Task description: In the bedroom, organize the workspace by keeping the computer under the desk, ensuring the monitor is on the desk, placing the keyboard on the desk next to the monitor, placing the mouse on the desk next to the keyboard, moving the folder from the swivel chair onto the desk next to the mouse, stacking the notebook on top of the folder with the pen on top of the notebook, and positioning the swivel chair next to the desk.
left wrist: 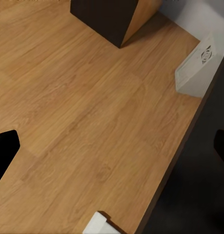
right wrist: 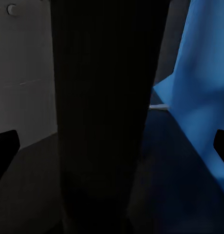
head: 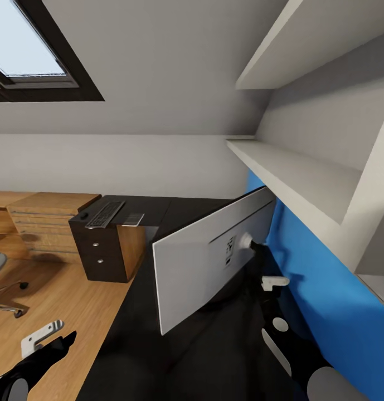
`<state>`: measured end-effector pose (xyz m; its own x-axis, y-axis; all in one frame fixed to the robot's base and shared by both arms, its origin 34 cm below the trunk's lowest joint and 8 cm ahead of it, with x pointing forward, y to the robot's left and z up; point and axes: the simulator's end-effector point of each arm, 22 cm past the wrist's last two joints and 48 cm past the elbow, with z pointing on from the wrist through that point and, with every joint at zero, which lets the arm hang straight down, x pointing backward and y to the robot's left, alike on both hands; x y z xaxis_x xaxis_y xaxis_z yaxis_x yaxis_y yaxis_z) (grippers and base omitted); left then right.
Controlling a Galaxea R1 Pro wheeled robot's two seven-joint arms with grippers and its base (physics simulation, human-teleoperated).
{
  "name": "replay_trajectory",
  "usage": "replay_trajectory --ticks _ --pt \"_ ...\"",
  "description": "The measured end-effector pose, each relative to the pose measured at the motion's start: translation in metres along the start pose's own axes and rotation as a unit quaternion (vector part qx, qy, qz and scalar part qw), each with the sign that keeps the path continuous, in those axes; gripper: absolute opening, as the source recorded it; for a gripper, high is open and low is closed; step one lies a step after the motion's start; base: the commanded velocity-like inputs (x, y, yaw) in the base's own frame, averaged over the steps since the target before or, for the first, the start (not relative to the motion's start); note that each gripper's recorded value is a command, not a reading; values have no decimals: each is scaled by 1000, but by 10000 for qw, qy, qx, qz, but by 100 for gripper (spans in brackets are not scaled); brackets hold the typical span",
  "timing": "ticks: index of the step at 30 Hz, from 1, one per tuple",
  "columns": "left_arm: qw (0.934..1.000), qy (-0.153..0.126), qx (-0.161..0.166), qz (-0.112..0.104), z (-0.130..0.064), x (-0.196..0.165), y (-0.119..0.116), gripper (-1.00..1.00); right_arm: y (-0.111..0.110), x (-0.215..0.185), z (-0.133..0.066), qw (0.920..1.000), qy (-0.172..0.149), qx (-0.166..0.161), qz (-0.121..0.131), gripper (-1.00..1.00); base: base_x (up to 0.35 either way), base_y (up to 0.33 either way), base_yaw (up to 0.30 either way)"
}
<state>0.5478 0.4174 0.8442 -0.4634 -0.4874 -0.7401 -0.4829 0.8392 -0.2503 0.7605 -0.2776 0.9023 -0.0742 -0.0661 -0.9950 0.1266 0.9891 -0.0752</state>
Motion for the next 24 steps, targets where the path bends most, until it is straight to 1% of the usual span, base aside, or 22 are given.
replay_trajectory --ticks 6,8,19,24 --pt "10000 -2 -5 -5 0 0 1 100 0 0 0 10000 -1 0 2 100 -3 0 0" --pt "10000 -1 -5 -5 0 0 1 100 0 0 0 10000 1 -1 1 100 -190 0 0" --pt "10000 0 -6 -5 0 0 1 100 0 0 0 10000 1 -3 2 100 -313 2 0" --pt "10000 0 -6 -6 0 0 1 100 2 0 0 10000 -5 -23 -6 100 -330 74 0"
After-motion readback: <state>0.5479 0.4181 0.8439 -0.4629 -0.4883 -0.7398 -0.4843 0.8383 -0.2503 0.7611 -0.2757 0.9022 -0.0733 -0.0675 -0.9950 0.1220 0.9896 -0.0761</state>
